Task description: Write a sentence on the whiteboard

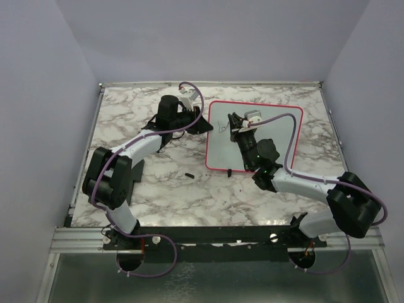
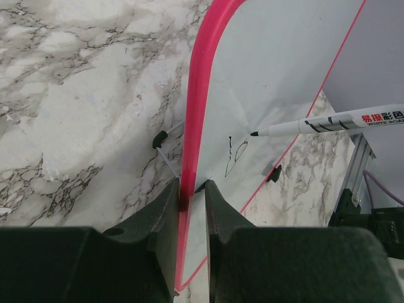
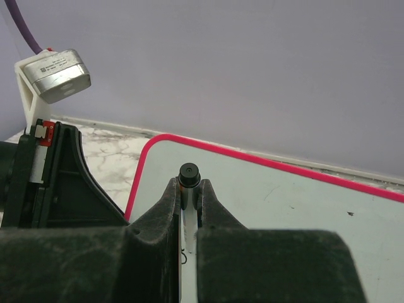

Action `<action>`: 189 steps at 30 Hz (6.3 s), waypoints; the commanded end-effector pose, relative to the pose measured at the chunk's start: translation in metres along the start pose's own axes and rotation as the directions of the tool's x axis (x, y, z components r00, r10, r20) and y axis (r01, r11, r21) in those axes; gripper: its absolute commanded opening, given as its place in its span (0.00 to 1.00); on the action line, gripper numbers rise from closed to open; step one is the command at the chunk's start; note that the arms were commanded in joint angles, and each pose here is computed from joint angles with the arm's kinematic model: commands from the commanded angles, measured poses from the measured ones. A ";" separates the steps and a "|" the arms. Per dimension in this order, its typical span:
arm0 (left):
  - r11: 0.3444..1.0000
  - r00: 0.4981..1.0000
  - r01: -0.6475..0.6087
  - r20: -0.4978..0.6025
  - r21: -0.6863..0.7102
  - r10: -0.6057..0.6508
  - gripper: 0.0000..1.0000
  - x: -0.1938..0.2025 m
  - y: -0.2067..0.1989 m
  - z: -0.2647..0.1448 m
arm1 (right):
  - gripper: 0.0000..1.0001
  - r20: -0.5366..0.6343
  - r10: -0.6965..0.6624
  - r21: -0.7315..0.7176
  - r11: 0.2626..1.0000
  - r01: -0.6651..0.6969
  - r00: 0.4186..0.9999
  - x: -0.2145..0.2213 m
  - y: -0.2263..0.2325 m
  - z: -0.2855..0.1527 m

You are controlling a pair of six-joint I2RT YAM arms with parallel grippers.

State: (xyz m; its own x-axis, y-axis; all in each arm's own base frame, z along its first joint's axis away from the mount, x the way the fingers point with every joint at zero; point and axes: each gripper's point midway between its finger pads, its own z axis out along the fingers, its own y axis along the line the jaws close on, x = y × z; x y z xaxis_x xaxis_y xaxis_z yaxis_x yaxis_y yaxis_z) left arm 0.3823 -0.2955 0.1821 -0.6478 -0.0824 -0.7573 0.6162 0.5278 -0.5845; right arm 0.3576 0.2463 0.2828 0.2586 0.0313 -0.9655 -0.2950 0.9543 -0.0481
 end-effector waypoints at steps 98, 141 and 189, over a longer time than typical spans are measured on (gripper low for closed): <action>1.000 0.999 -0.023 0.022 -0.003 0.023 0.09 -0.006 -0.003 -0.005 | 0.01 0.013 0.016 0.082 0.996 -0.017 1.000 0.000 -0.023 -0.022; 1.000 0.999 -0.028 0.023 0.001 0.028 0.09 -0.007 -0.005 -0.006 | 0.01 0.037 -0.031 0.115 0.993 0.026 0.999 -0.005 -0.025 -0.011; 1.000 0.999 -0.025 0.022 0.003 0.025 0.08 -0.007 -0.005 -0.005 | 0.01 -0.010 -0.037 0.115 0.993 0.038 0.999 0.013 -0.031 -0.028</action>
State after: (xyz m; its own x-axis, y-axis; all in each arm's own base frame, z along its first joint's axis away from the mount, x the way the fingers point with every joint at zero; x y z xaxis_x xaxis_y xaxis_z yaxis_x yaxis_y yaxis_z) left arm 0.3821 -0.2952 0.1814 -0.6465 -0.0800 -0.7587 0.6177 0.5288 -0.5821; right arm 0.3465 0.2187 0.2672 0.2641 0.0176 -0.9643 -0.2174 0.9752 -0.0418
